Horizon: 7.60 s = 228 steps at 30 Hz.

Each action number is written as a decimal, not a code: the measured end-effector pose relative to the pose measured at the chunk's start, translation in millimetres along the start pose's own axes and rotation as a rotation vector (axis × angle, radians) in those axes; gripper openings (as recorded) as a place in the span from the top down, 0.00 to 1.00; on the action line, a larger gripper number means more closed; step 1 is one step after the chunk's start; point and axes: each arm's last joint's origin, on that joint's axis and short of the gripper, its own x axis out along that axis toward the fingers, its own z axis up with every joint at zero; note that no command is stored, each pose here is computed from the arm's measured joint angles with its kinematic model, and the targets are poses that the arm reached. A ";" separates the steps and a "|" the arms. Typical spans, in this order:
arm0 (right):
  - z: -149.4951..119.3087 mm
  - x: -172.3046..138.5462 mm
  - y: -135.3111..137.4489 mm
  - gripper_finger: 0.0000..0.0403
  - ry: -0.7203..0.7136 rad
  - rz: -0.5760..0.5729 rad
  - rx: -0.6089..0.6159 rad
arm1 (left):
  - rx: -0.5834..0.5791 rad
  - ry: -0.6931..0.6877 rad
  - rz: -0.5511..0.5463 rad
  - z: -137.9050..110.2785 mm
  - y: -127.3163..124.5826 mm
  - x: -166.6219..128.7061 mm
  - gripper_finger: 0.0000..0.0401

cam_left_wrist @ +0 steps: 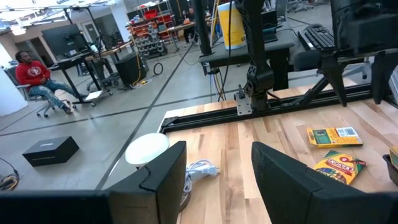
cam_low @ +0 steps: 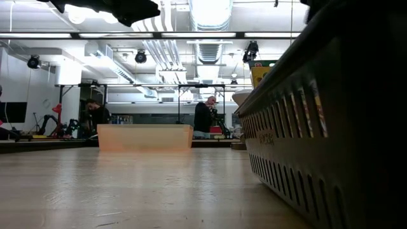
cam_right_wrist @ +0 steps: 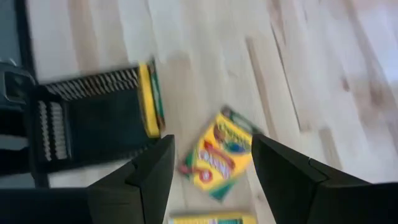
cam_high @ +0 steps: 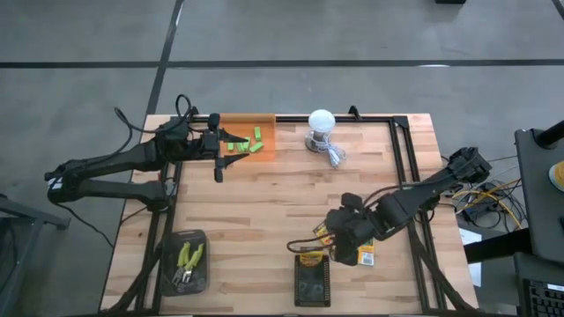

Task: Pick & Place School Supplies
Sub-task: Put the crayon box into the right black bin

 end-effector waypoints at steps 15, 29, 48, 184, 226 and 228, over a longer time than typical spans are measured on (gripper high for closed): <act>-71.2 -23.5 -40.2 0.48 0.028 0.019 0.057 | 0.000 -0.001 0.001 0.1 0.0 -0.1 0.53; -130.4 -7.9 -85.3 0.48 0.011 0.274 0.147 | 0.000 0.000 0.000 0.0 0.0 0.0 0.53; -155.7 25.4 -93.6 0.48 0.140 0.254 0.279 | 0.000 0.000 0.000 0.1 0.0 -0.1 0.53; -154.8 112.5 -139.4 0.98 0.291 0.553 0.305 | 0.000 0.000 0.000 0.0 0.0 0.0 0.53; -33.7 -77.0 -111.8 0.98 -0.266 0.728 0.038 | 0.000 0.000 0.000 0.0 0.0 0.0 0.53; -27.9 -82.8 -103.7 0.98 -0.289 0.761 0.005 | 0.000 0.000 0.000 0.1 0.0 -0.1 0.53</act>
